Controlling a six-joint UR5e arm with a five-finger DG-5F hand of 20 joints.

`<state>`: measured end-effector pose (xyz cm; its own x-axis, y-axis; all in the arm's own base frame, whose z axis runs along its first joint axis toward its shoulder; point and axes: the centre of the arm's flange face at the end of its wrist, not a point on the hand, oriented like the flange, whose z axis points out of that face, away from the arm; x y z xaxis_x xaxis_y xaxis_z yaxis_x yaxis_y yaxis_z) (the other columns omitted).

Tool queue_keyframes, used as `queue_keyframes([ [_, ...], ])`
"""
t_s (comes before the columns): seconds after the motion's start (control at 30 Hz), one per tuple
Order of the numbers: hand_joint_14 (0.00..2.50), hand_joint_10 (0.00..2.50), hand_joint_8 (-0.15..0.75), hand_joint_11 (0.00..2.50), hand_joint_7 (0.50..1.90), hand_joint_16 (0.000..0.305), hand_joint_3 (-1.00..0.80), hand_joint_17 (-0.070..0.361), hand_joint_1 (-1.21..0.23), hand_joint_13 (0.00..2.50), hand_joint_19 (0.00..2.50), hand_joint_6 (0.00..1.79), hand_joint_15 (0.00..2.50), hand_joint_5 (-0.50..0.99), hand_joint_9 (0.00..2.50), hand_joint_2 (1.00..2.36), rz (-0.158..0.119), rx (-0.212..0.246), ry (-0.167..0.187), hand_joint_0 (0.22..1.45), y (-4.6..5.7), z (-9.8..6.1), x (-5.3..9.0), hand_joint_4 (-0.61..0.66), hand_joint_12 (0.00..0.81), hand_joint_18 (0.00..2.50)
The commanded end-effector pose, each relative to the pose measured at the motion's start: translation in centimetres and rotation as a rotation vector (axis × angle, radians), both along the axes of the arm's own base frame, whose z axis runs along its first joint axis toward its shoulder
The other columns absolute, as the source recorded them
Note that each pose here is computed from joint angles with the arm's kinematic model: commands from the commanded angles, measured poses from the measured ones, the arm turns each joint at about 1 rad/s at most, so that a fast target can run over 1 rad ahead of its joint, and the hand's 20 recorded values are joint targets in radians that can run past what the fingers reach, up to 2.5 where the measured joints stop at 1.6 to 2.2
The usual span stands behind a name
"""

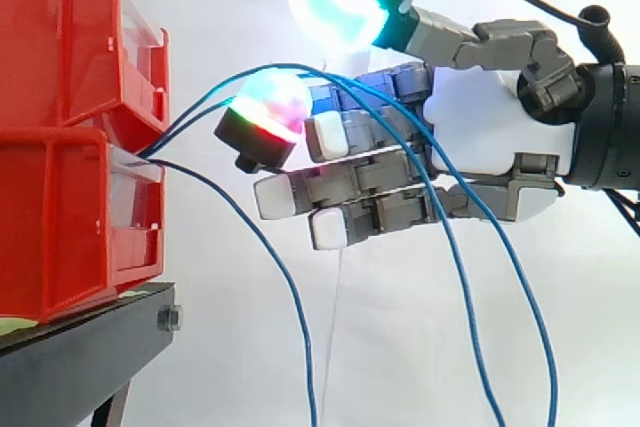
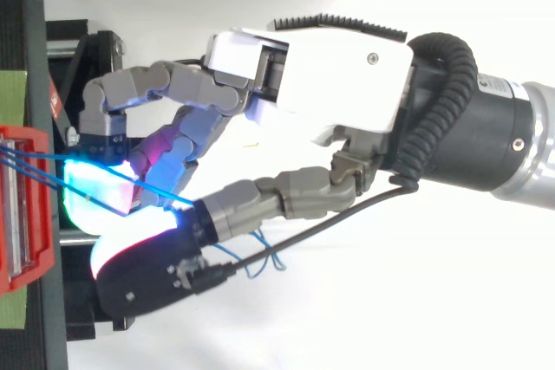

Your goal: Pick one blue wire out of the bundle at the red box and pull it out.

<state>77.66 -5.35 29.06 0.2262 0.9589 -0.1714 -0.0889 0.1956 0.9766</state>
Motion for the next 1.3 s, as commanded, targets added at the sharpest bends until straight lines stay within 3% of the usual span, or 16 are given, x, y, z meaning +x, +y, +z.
queue_keyframes([
  [0.0,0.02,0.03,0.242,0.53,1.15,0.054,-0.45,0.121,-0.45,0.82,0.72,0.5,0.44,-0.04,1.18,1.0,0.002,-0.001,0.001,0.58,0.0,0.0,0.0,0.29,0.353,0.7],
  [0.07,0.02,0.02,0.24,0.53,1.14,0.054,-0.42,0.121,-0.45,0.82,0.71,0.5,0.44,-0.04,1.19,1.01,-0.001,0.003,-0.002,0.6,-0.2,0.1,0.0,0.29,0.354,0.71],
  [0.2,0.02,0.02,0.26,0.59,1.19,0.054,-0.3,0.121,-0.58,0.83,0.71,0.5,0.45,-0.05,1.18,1.02,-0.006,0.002,0.003,0.64,-0.7,-0.1,-0.1,0.26,0.358,0.71],
  [0.37,0.02,0.03,0.256,0.68,1.25,0.053,-0.26,0.12,-0.7,0.82,0.7,0.5,0.46,-0.07,1.16,1.02,0.012,-0.004,0.009,0.64,-0.8,0.0,-0.1,0.26,0.357,0.7],
  [0.5,0.02,0.03,0.257,0.74,0.92,0.054,-0.28,0.121,-0.83,0.8,0.69,0.68,0.46,-0.12,1.1,1.02,0.023,-0.008,0.017,0.66,-0.8,-0.2,-0.2,0.25,0.357,0.7],
  [0.53,0.02,0.03,0.258,0.74,0.9,0.053,-0.29,0.12,-0.84,0.8,0.69,0.7,0.46,-0.13,1.09,1.02,0.023,-0.008,0.017,0.67,-0.8,-0.2,-0.2,0.26,0.354,0.69],
  [0.7,0.02,0.02,0.252,0.74,0.85,0.053,-0.28,0.12,-0.85,0.79,0.7,0.72,0.46,-0.13,1.09,1.02,0.023,-0.008,0.017,0.68,-0.8,-0.1,-0.2,0.27,0.352,0.69],
  [1.07,0.02,0.03,0.272,0.7,0.98,0.056,-0.22,0.126,-0.69,0.83,0.71,0.67,0.47,-0.1,1.16,1.02,0.009,-0.046,0.085,0.61,-1.6,-0.8,-0.8,0.26,0.368,0.72],
  [1.17,0.02,0.03,0.279,0.73,0.95,0.056,-0.19,0.126,-0.69,0.83,0.7,0.68,0.47,-0.11,1.15,1.02,0.007,-0.055,0.096,0.61,-1.8,-0.8,-0.9,0.23,0.374,0.72],
  [1.27,0.02,0.03,0.266,0.78,0.81,0.054,-0.19,0.122,-0.75,0.81,0.71,0.77,0.46,-0.13,1.12,1.02,0.006,-0.057,0.101,0.62,-1.9,-0.9,-1.0,0.23,0.364,0.7],
])
